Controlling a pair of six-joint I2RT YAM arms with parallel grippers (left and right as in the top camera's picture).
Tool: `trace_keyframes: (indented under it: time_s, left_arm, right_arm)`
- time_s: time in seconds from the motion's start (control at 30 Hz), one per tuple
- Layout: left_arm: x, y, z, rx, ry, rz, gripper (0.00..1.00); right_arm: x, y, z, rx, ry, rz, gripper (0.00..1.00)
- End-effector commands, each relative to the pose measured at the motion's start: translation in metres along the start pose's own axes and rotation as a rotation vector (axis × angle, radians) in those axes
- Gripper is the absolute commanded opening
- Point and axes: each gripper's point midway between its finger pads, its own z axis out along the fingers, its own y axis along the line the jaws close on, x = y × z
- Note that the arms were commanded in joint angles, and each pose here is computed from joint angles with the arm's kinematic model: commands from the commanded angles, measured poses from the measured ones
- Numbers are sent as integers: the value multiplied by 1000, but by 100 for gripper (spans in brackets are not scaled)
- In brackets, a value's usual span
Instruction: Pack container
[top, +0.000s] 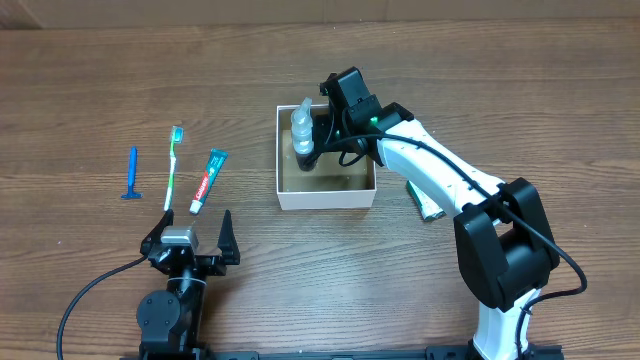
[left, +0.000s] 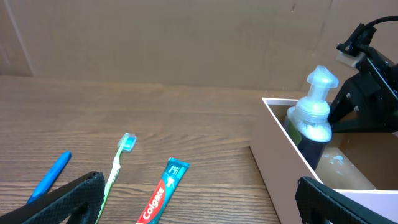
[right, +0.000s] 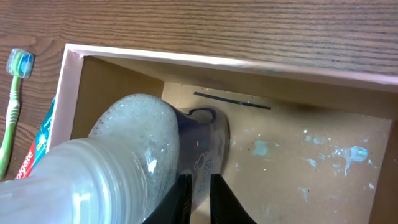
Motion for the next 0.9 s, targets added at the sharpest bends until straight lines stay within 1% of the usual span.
trace_keyframes:
  time_s: [0.0,0.23,0.37,0.67,0.87]
  left_arm:
    - [-1,4,0,-19,-7,22,100]
    - [-1,4,0,-19,-7,22,100]
    - [-1,4,0,-19,-7,22,100]
    - [-1,4,0,-19,-7,22,100]
    - [-1,4,0,-19,-7,22,100]
  right_arm:
    - [-1,-5,4,17,-9,10,13]
    - [10,-13,26,28,26,31,13]
    - [9,-8,27,2,28,30,13]
    - [7,20,25,-142,36,11,13]
    - [8,22,25,-153,37,9,13]
